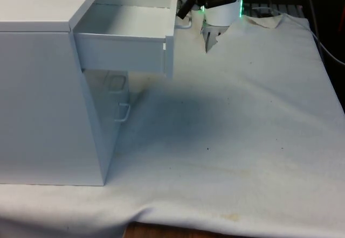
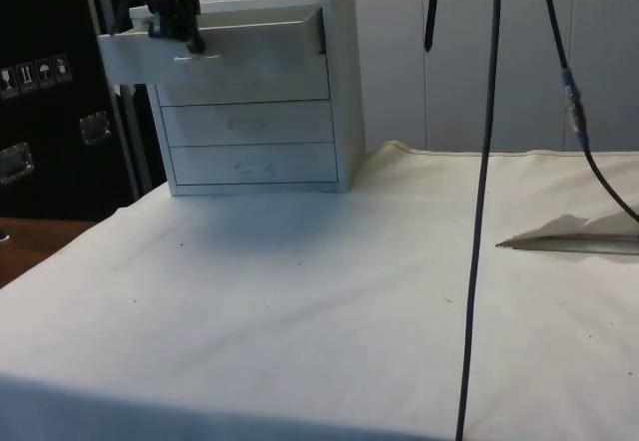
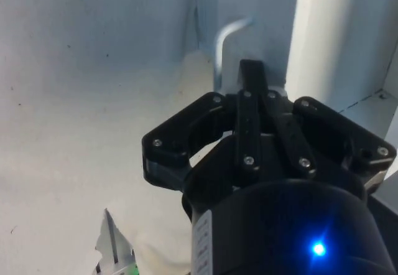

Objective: Open the drawer, then close it.

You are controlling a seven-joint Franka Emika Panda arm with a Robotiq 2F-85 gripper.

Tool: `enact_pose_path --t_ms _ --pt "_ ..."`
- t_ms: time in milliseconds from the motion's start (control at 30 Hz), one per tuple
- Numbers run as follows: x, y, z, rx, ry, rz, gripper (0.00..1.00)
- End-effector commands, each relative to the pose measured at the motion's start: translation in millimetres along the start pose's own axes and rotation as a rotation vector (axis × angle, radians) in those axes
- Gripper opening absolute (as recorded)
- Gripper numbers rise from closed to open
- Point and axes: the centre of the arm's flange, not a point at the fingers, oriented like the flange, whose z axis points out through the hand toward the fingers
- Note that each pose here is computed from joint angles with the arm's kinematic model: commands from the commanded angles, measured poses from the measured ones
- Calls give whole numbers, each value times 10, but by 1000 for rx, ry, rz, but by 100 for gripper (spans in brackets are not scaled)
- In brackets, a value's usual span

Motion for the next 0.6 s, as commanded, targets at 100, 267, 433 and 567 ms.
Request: enact_pose_path --t_ms 100,267,433,567 --pt "-34 109 34 -2 10 -14 0" --pt "-59 199 85 4 3 -20 0" --pt "-84 298 132 12 -3 -29 0" --pt "-96 346 159 14 -6 -34 0"
